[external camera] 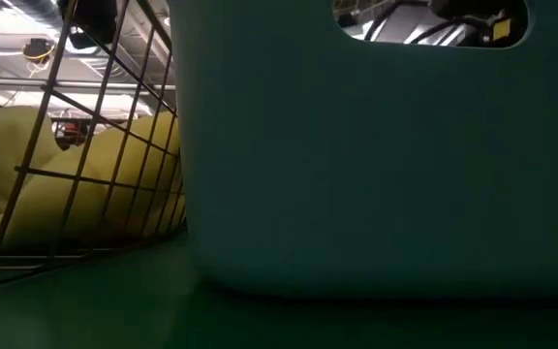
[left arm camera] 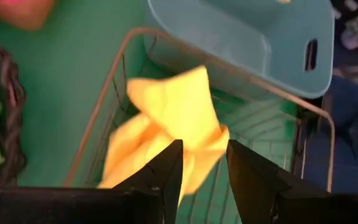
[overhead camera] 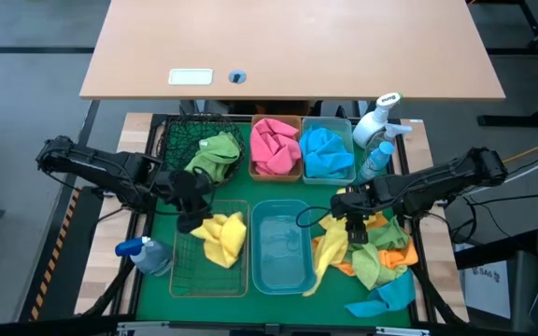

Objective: Sort microfiber towel by color & place in baskets
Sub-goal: Put the yellow towel into the gold wire basket

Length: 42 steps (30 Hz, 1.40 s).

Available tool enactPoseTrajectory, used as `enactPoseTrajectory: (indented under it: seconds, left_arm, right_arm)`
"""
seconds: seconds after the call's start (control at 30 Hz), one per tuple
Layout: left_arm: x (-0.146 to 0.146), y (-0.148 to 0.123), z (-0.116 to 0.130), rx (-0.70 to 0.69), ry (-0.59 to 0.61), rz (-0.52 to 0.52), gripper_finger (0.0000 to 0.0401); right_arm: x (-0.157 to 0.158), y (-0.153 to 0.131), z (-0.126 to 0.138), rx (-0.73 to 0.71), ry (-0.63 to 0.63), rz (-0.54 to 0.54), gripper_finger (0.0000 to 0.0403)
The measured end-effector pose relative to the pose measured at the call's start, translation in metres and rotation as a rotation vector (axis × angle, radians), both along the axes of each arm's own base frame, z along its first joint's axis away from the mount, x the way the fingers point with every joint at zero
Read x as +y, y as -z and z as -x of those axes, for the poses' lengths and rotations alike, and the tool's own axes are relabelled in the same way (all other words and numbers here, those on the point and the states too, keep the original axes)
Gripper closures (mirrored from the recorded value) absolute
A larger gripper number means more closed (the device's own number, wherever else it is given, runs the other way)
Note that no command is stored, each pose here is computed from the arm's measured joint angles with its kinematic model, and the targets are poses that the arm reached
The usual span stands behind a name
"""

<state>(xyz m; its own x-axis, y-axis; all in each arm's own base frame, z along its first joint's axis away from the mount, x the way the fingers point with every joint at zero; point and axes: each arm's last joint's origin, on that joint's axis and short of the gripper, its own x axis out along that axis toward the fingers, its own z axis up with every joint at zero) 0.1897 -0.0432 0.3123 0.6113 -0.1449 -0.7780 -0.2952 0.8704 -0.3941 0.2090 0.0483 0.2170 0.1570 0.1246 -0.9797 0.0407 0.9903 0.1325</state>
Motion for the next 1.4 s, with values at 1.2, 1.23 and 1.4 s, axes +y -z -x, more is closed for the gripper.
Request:
enactPoseTrajectory:
  seconds: [1.2, 1.23, 1.4]
  left_arm:
    - [0.000, -0.044, -0.037, -0.616, -0.014, -0.364, 0.0283]
    - [0.000, -0.042, -0.040, -0.607, -0.019, -0.370, 0.0283]
    - [-0.005, -0.031, -0.062, -0.607, 0.005, -0.414, 0.0267]
  right_arm:
    - [0.004, -0.135, -0.036, -0.508, -0.078, 0.064, 0.0401]
    - [0.004, -0.138, -0.038, -0.539, -0.083, 0.070, 0.0400]
    - [0.006, -0.149, -0.046, -0.674, -0.119, 0.074, 0.0401]
